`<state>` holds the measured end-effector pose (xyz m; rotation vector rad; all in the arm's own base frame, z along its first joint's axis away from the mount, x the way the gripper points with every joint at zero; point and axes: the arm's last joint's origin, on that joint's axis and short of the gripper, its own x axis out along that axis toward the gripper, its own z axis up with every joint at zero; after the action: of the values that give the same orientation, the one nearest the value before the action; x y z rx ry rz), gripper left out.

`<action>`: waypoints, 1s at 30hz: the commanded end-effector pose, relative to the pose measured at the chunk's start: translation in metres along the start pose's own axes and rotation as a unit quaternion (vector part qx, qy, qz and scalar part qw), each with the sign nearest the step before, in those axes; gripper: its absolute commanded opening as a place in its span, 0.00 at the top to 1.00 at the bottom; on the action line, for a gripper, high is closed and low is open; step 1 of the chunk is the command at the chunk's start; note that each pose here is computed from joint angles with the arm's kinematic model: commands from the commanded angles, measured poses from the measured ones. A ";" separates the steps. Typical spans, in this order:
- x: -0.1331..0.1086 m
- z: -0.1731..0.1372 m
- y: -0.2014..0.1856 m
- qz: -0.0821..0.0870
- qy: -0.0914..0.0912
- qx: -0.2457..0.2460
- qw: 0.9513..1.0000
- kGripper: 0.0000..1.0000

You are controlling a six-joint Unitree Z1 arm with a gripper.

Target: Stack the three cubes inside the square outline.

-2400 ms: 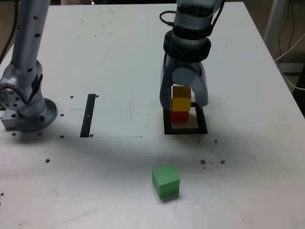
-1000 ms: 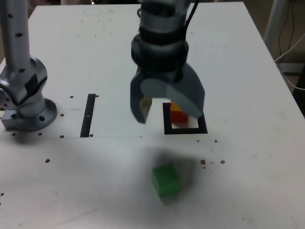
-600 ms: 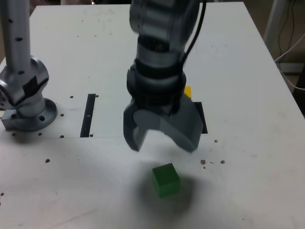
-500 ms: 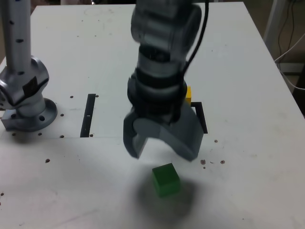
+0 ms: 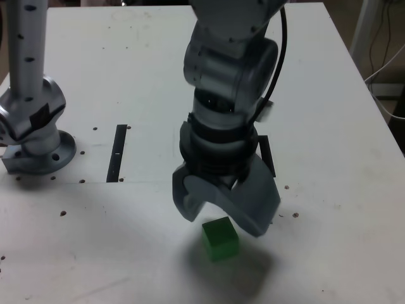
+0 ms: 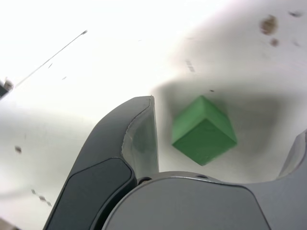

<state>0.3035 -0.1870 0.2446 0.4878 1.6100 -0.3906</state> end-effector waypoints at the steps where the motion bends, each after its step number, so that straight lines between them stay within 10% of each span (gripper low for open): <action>1: 0.003 0.003 -0.003 0.009 -0.004 0.027 1.000 0.00; 10: 0.010 0.003 -0.008 0.058 -0.004 0.128 0.990 0.00; 30: 0.024 -0.002 -0.027 0.076 0.032 0.160 0.984 0.05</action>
<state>0.2862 -0.2041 0.2222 0.8607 1.5608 -0.5237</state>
